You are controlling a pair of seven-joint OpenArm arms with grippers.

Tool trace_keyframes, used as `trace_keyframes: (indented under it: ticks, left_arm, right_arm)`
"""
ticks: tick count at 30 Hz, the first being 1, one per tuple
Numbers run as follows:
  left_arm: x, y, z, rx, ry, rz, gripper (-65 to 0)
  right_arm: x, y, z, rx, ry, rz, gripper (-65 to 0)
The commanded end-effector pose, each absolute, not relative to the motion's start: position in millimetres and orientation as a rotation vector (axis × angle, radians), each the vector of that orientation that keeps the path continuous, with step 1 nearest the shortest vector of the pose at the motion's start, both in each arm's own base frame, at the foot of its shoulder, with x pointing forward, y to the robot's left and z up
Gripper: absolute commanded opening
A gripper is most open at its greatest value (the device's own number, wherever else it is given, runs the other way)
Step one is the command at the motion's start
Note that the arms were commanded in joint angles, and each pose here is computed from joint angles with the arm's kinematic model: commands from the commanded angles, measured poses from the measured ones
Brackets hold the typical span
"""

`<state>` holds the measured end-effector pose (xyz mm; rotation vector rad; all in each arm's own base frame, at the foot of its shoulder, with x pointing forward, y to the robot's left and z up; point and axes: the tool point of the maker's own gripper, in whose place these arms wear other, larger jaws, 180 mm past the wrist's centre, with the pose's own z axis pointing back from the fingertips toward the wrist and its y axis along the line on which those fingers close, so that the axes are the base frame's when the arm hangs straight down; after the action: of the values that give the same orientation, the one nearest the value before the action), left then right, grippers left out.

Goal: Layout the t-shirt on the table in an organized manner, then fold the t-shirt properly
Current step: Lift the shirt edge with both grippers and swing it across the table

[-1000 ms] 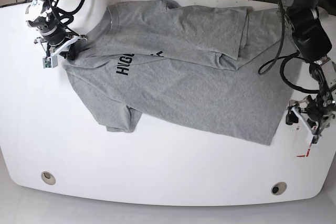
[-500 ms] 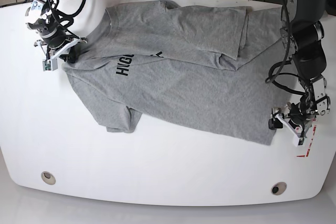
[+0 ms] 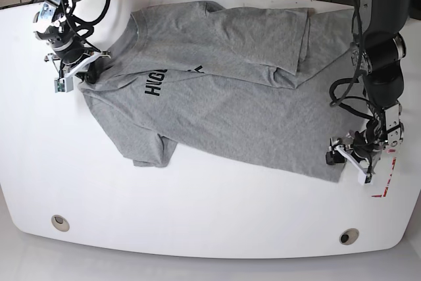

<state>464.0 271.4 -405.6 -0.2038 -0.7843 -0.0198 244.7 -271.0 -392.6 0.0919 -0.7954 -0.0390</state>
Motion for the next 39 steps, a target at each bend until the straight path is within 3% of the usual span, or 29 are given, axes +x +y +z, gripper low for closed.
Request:
trace_keyframes:
  ticks: [1,7,14,27,39]
  left_arm:
    - [477,266,-389,-0.213,-0.808,-0.037,-21.8]
    - [477,250,-396,-0.237,-0.795,-0.051,-44.3]
    - [476,246,-398,-0.243,-0.791,-0.051,-64.4]
    - [468,264,-383,-0.165,-0.831,-0.092,-65.0]
    - [421,306,-315,0.035,-0.919,-0.119,-65.0]
  right_arm:
    - [253,-277,-380,0.077,-0.843,-0.025,-64.8]
    - [253,-277,-380,0.077,-0.843,-0.025,-64.8]
    - [257,-276,-377,0.078,-0.856,-0.026,-64.8]
    - [265,-276,-365,0.068,-0.887,-0.009,-64.8]
    - [274,-273,-334,0.030,-0.962,0.042,-64.8]
